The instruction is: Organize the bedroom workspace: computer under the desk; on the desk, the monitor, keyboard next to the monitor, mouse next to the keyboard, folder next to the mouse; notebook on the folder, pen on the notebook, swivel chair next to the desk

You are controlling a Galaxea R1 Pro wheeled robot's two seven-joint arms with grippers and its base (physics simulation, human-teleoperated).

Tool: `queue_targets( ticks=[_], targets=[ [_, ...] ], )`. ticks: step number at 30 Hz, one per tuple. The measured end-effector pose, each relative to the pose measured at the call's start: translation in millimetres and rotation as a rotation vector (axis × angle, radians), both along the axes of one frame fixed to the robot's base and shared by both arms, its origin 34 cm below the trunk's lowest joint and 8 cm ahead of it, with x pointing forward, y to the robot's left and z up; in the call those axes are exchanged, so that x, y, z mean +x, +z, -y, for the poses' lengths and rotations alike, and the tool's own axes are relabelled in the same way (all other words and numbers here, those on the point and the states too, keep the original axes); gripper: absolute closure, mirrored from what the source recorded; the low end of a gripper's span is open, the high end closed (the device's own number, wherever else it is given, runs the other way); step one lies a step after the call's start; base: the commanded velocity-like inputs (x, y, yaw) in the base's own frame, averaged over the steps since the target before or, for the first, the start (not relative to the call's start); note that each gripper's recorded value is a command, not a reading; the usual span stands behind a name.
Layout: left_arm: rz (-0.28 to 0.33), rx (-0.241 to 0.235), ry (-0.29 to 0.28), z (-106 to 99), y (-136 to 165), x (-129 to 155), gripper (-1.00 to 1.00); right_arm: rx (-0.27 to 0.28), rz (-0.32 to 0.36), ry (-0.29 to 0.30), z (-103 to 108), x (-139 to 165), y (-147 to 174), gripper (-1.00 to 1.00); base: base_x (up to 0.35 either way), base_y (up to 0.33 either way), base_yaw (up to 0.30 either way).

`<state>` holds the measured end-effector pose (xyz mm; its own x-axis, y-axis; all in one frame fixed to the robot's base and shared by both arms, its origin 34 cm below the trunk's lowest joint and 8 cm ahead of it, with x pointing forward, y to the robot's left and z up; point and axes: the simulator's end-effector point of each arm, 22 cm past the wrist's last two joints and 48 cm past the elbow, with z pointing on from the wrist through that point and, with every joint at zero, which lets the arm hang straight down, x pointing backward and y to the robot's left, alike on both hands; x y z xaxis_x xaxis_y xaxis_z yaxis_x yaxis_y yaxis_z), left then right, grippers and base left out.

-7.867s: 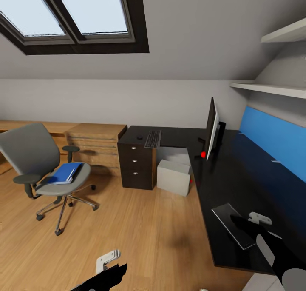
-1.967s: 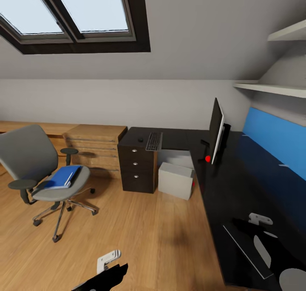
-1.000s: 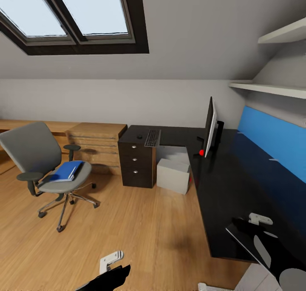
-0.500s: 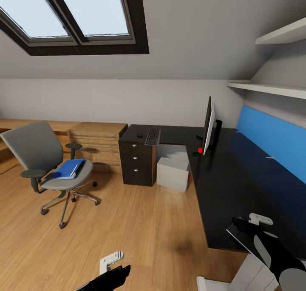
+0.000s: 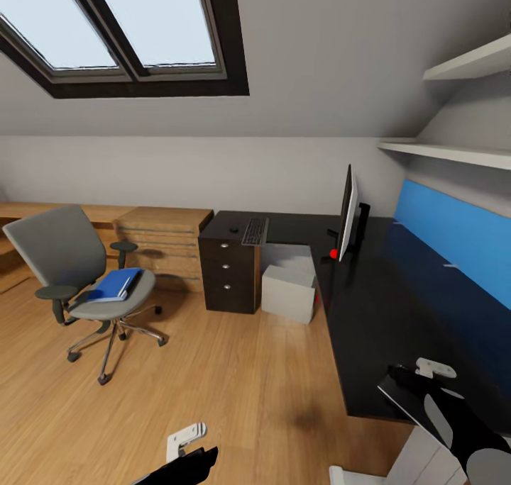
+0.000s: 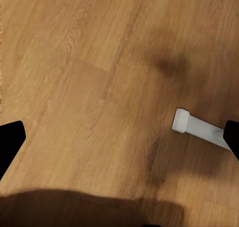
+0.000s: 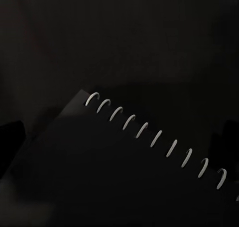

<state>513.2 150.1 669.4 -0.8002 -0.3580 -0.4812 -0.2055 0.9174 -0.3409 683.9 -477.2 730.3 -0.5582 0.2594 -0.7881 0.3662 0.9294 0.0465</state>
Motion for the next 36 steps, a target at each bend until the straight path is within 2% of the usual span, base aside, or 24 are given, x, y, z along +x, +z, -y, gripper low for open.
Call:
queue_targets(
  ticks=[4,8,14,21,24,28,29,30,36],
  targets=[
    [0.003,0.001,0.0,0,1,0,-1.0,-0.004,0.026,-0.001,1,6,12,-1.0,0.0,0.0,0.0],
    [0.009,0.001,0.0,0,3,1,-1.0,-0.017,0.103,0.015,0,27,54,-1.0,0.0,0.0,0.0],
    [0.018,0.001,0.0,0,7,3,-1.0,0.022,0.151,0.056,-31,31,89,-1.0,0.0,0.0,0.0],
    [0.02,0.001,0.0,0,8,3,-1.0,0.053,0.185,0.084,-49,18,107,-1.0,0.0,0.0,0.0],
    [0.021,0.001,0.0,0,8,3,-1.0,0.088,0.214,0.088,-57,12,116,-1.0,0.0,0.0,0.0],
    [0.021,0.001,0.0,0,8,3,-1.0,0.132,0.207,0.098,-66,6,118,-1.0,0.0,0.0,0.0],
    [0.021,0.001,0.0,0,8,3,-1.0,0.149,0.218,0.102,-69,7,123,-1.0,0.0,0.0,0.0],
    [0.021,0.002,-0.001,0,8,3,-1.0,0.211,0.246,0.107,-79,9,136,-1.0,0.0,0.0,0.0],
    [0.021,0.003,-0.001,-1,8,3,-1.0,0.303,0.264,0.11,-91,7,141,-1.0,-0.006,0.0,-0.026]
  ],
)
